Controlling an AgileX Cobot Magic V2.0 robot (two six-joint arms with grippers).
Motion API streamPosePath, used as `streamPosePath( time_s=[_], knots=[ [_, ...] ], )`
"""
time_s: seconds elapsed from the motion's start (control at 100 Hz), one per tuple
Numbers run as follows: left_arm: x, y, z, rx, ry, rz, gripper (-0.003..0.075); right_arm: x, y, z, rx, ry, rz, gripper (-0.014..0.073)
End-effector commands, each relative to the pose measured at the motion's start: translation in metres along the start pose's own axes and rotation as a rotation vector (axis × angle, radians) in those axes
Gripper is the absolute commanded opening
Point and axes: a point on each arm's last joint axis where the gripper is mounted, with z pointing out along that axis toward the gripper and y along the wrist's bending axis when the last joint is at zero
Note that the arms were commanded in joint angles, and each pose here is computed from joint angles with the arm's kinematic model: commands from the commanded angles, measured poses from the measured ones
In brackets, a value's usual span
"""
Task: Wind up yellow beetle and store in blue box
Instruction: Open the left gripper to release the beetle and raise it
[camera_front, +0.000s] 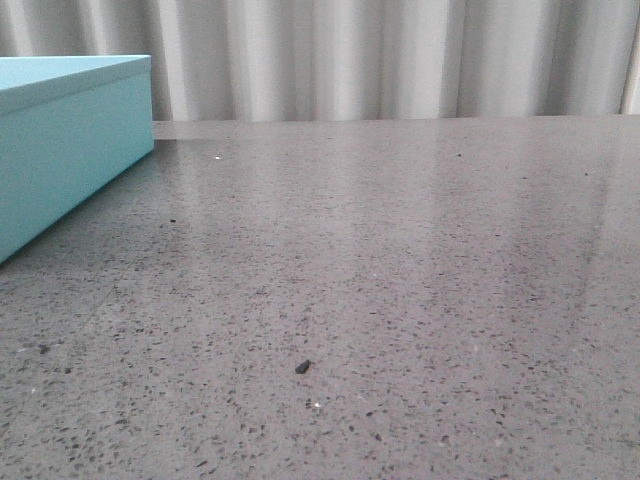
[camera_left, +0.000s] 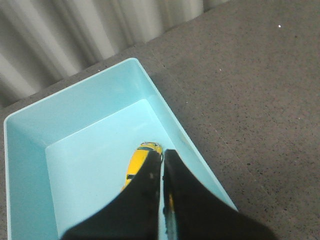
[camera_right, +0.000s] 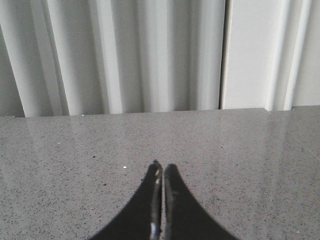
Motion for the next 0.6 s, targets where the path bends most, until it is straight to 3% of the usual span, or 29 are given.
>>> streamPosePath(
  time_s=[0.0,0.59],
  knots=[
    [0.005,-0.005,-0.017,-0.062,-0.179,-0.04,-0.0021,-0.011,0.0,-0.009,0.002,-0.132,-0.02,-0.0061],
    [0.123,-0.041,-0.044,-0.229,-0.496,-0.134,-0.0021,0.008,0.0,-0.03,0.002,-0.126,-0.02,-0.0061]
  ],
)
